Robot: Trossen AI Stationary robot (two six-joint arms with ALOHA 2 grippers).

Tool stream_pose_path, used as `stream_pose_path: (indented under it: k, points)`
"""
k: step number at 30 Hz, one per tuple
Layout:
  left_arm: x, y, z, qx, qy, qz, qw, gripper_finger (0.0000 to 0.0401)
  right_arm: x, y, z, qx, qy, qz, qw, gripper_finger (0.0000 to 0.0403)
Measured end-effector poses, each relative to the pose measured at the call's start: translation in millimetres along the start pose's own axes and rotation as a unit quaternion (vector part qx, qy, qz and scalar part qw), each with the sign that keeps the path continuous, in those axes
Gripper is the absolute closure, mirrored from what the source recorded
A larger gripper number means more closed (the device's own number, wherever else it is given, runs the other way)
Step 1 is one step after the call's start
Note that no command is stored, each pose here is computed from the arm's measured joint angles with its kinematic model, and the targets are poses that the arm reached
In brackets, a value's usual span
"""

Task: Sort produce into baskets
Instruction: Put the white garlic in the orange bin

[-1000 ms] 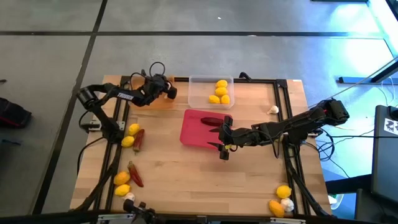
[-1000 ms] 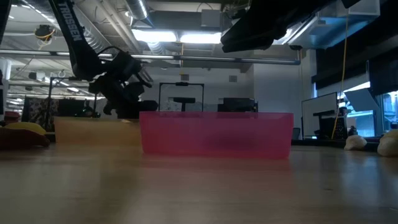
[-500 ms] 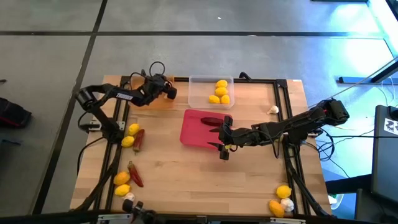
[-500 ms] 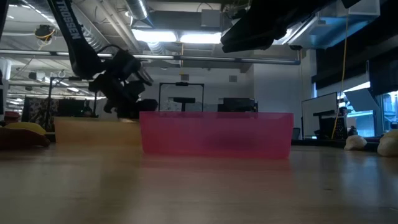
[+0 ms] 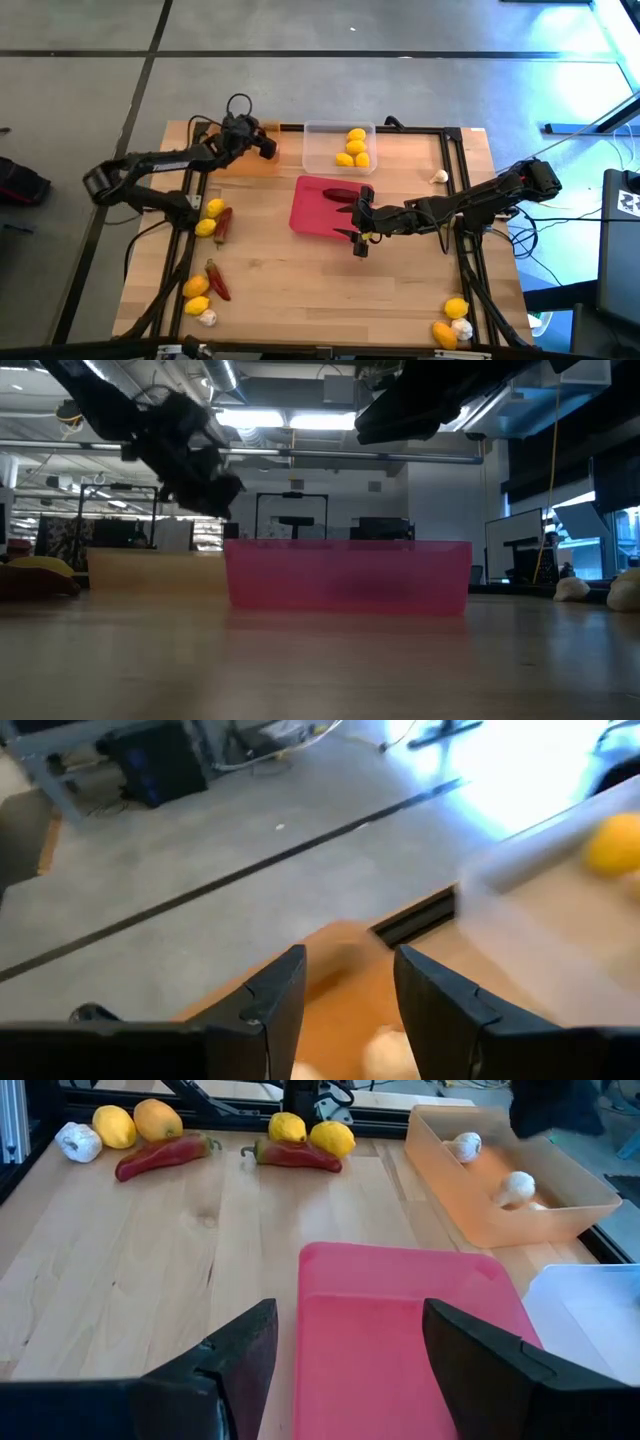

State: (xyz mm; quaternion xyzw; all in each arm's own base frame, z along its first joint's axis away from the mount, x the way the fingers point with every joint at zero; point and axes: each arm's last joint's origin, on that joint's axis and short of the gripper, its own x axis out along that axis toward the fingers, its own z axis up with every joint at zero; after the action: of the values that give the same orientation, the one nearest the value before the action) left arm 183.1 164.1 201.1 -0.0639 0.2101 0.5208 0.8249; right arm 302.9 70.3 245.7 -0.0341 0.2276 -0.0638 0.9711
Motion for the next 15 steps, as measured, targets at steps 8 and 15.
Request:
stream_pose_path:
  k: [8,15]
  points:
    - [-48,-26,16,0.008,-0.065,-0.094,0.993,0.0257,-2,-1,-2,-0.014,0.015,-0.013,1.0,0.0162]
    - [-75,-54,12,-0.006,-0.074,-0.178,0.981,0.0258,-30,-15,2,-0.026,0.037,-0.053,0.998,0.0162]
